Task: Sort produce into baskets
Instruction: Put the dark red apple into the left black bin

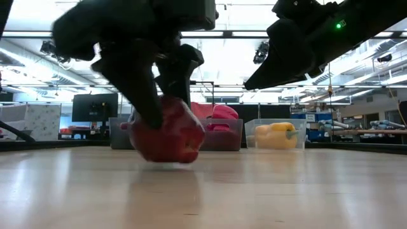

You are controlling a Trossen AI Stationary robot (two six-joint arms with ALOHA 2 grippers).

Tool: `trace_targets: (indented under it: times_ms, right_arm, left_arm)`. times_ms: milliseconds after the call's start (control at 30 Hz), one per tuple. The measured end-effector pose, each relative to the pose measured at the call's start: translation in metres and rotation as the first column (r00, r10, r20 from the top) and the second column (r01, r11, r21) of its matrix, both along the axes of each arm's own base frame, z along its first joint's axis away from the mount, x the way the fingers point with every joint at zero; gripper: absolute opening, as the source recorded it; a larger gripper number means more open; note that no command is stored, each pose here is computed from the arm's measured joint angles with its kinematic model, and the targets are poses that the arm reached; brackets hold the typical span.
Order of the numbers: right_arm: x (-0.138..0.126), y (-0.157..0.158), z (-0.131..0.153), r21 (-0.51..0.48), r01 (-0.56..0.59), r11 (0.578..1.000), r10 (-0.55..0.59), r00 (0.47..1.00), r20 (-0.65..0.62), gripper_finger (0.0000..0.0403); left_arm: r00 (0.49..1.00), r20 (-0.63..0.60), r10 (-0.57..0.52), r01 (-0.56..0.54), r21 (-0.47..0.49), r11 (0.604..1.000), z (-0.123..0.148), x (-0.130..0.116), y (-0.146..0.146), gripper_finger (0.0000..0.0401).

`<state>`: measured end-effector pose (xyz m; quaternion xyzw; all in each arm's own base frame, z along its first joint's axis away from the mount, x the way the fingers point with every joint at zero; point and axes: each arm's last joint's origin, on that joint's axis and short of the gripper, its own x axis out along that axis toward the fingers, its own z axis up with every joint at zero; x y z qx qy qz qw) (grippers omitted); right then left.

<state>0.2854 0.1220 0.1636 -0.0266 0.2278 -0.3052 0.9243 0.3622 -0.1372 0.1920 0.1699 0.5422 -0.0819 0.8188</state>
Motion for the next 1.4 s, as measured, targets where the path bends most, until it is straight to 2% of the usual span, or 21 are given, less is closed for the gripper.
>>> trace_targets:
  times_ms: [233,367,600,733,867,967,1033,1200,1400]
  right_arm:
    - [0.000,0.000,0.000,0.001,0.000,1.000,0.000,1.000,0.000,0.0261]
    - [0.000,0.000,0.000,0.001,-0.001,1.000,0.001,1.000,0.000,0.0261]
    - [0.000,0.000,0.000,0.005,0.000,1.000,0.000,1.000,-0.001,0.0261]
    - [0.000,0.000,0.000,0.018,0.007,1.000,-0.007,1.000,0.007,0.0261]
    - [0.000,0.000,0.000,0.020,0.008,1.000,-0.008,1.000,0.010,0.0261]
    - [0.000,0.000,0.000,0.021,0.009,1.000,-0.009,1.000,0.011,0.0261]
    - [0.000,0.000,0.000,0.022,0.009,1.000,-0.009,1.000,0.012,0.0261]
    - [0.000,0.000,0.000,0.027,0.012,1.000,-0.012,1.000,0.016,0.0261]
    - [0.000,0.000,0.000,0.033,0.016,0.999,-0.016,1.000,0.019,0.0261]
  left_arm:
    - [0.991,-0.023,0.131,-0.131,0.012,0.991,0.010,0.001,0.021,0.0305]
    - [0.978,-0.015,0.206,-0.205,0.074,0.976,0.020,-0.003,0.039,0.0303]
    - [0.955,0.048,0.291,-0.295,0.185,0.937,0.065,-0.028,0.082,0.0307]
    - [0.903,0.126,0.411,-0.429,0.215,0.877,0.087,-0.058,0.126,0.0307]
    - [0.816,0.213,0.537,-0.575,0.213,0.790,0.100,-0.092,0.165,0.0307]
    - [0.738,0.261,0.622,-0.673,0.224,0.705,0.100,-0.113,0.191,0.0309]
    - [0.700,0.288,0.653,-0.712,0.212,0.670,0.095,-0.122,0.204,0.0314]
    - [0.681,0.297,0.669,-0.731,0.240,0.638,0.069,-0.132,0.224,0.0334]
    - [0.683,0.293,0.669,-0.730,0.287,0.620,0.047,-0.137,0.239,0.0348]
